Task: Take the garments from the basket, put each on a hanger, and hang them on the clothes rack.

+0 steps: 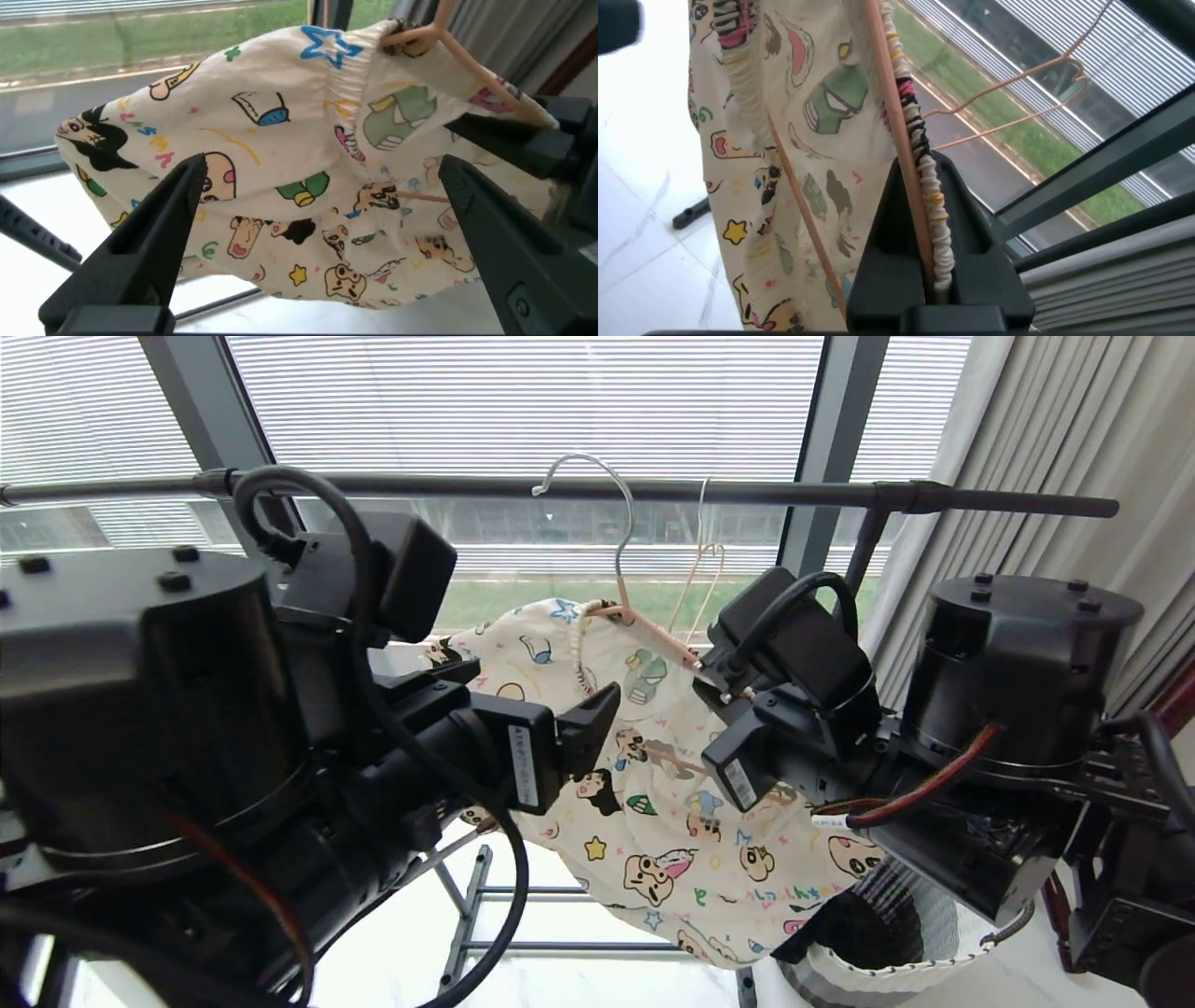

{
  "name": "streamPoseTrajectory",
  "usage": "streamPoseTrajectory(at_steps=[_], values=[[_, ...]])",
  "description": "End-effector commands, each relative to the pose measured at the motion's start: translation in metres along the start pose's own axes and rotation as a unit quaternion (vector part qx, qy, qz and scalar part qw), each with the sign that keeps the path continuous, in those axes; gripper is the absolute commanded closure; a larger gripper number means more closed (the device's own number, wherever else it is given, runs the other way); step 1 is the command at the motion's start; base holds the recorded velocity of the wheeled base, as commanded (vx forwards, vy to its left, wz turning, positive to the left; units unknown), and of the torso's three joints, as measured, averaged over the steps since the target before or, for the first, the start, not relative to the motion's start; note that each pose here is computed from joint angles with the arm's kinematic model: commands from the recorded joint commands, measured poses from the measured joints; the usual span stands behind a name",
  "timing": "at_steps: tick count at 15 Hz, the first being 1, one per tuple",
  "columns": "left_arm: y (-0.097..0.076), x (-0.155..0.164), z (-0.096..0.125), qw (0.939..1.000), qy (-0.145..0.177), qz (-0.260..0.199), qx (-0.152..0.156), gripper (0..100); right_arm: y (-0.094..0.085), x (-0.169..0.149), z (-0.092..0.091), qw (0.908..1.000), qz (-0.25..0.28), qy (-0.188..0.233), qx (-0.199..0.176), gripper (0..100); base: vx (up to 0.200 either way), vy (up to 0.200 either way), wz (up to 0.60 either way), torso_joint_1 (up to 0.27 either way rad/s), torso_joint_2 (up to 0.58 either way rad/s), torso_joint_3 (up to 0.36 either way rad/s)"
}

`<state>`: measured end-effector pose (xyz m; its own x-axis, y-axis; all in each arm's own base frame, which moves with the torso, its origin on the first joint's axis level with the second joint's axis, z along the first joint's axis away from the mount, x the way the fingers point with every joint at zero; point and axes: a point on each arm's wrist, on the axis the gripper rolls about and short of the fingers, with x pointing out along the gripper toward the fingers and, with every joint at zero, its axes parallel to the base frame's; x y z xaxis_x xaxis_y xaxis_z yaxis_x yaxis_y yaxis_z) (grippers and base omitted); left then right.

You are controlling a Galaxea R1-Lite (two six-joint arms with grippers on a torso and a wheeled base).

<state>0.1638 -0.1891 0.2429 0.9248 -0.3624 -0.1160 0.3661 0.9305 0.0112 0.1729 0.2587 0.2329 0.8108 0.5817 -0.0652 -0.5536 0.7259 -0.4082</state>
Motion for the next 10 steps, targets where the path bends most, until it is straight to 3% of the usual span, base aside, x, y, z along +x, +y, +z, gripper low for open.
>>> streamPoseTrajectory(at_steps=[1, 4, 6, 7, 10], values=[[-0.006, 0.027, -0.006, 0.9992, 0.015, 0.036, 0.003, 0, 0.002, 0.002, -0.001, 1.0000, 0.002, 0.002, -0.002, 100, 0.000, 0.000, 0.00, 0.000, 0.00, 0.000], [-0.006, 0.034, -0.003, 0.9987, 0.012, 0.044, -0.022, 0, 0.003, 0.003, -0.002, 1.0000, 0.002, 0.003, -0.002, 100, 0.000, 0.000, 0.00, 0.000, 0.00, 0.000], [-0.004, 0.038, -0.008, 0.9973, 0.018, 0.068, -0.023, 0, 0.003, 0.003, -0.002, 1.0000, 0.003, 0.003, -0.002, 100, 0.000, 0.000, 0.00, 0.000, 0.00, 0.000], [-0.004, 0.040, -0.010, 0.9965, 0.020, 0.078, -0.021, 100, 0.003, 0.003, -0.002, 1.0000, 0.002, 0.004, -0.002, 100, 0.000, 0.000, 0.00, 0.000, 0.00, 0.000], [-0.004, 0.042, -0.014, 0.9955, 0.025, 0.090, -0.017, 100, 0.003, 0.003, -0.002, 1.0000, 0.002, 0.004, -0.002, 100, 0.000, 0.000, 0.00, 0.000, 0.00, 0.000]])
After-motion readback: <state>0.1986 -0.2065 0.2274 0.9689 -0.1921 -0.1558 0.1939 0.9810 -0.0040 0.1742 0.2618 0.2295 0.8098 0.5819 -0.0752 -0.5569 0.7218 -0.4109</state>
